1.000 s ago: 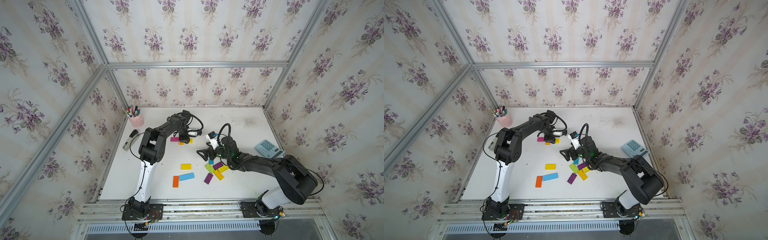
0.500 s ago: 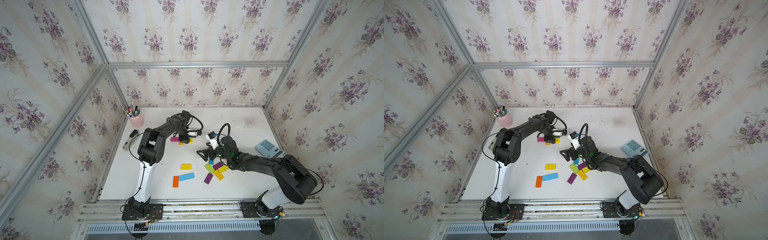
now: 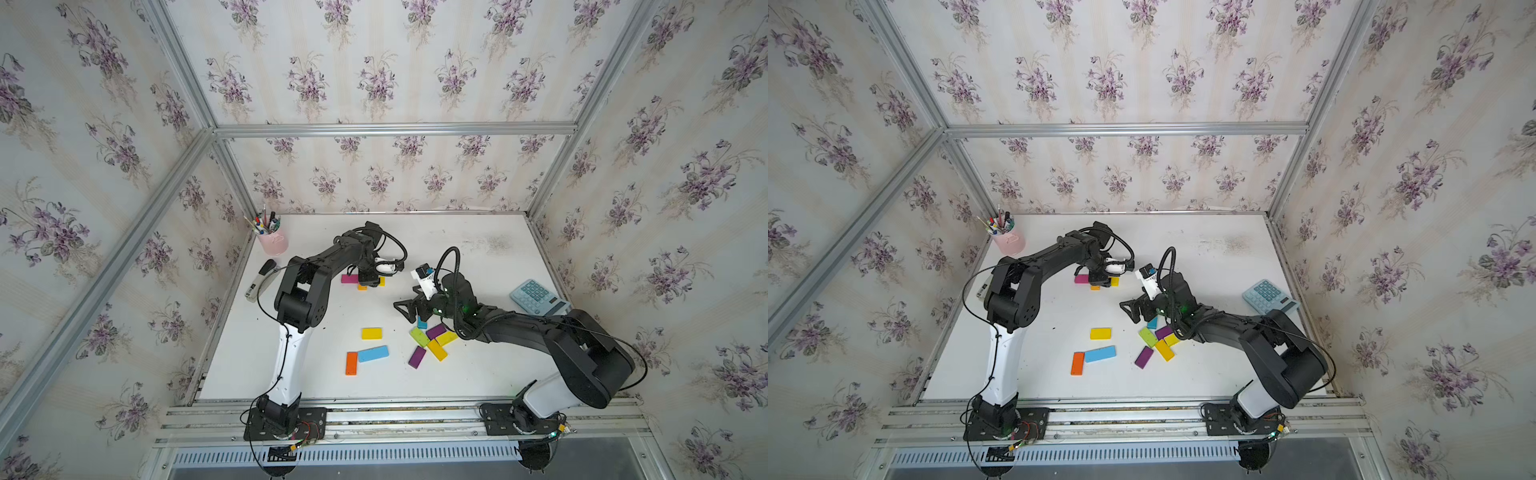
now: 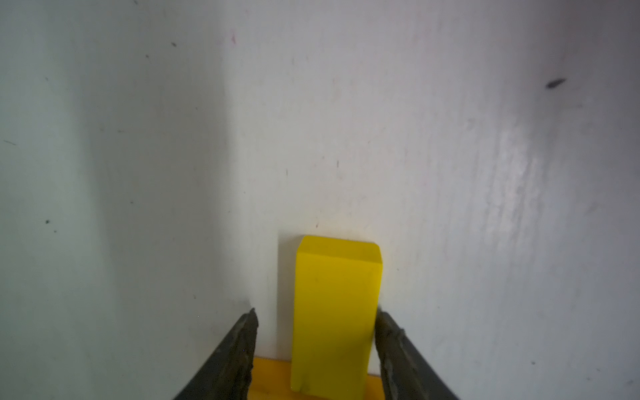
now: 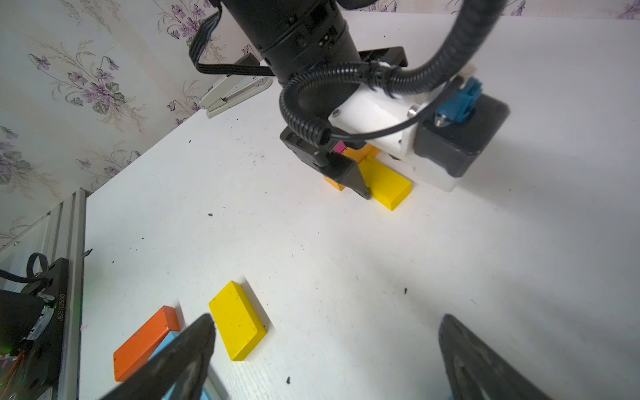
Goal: Assemble the letter t with building blocks
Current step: Assemble the building block at the center of the board.
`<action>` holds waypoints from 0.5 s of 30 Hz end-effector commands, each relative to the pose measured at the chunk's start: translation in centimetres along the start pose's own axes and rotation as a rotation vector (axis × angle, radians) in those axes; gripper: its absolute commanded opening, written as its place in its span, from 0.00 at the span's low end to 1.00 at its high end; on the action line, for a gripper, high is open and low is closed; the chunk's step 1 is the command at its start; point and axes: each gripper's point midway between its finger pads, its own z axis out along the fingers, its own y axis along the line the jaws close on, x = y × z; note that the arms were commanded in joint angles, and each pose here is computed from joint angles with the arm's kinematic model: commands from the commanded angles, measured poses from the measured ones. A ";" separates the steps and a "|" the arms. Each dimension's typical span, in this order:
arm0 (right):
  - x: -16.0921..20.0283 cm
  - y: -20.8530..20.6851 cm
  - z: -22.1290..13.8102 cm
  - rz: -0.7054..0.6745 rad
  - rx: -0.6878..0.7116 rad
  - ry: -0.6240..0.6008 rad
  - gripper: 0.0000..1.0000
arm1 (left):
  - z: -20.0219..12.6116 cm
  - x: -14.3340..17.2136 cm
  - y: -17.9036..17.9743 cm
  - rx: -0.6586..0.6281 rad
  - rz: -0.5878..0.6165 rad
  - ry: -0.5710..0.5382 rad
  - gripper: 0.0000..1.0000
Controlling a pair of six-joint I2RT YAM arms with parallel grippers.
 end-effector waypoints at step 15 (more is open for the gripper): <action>-0.5 0.2 0.2 -0.017 -0.013 -0.012 1.00 | -0.5 0.0 0.8 -0.037 0.017 0.009 0.59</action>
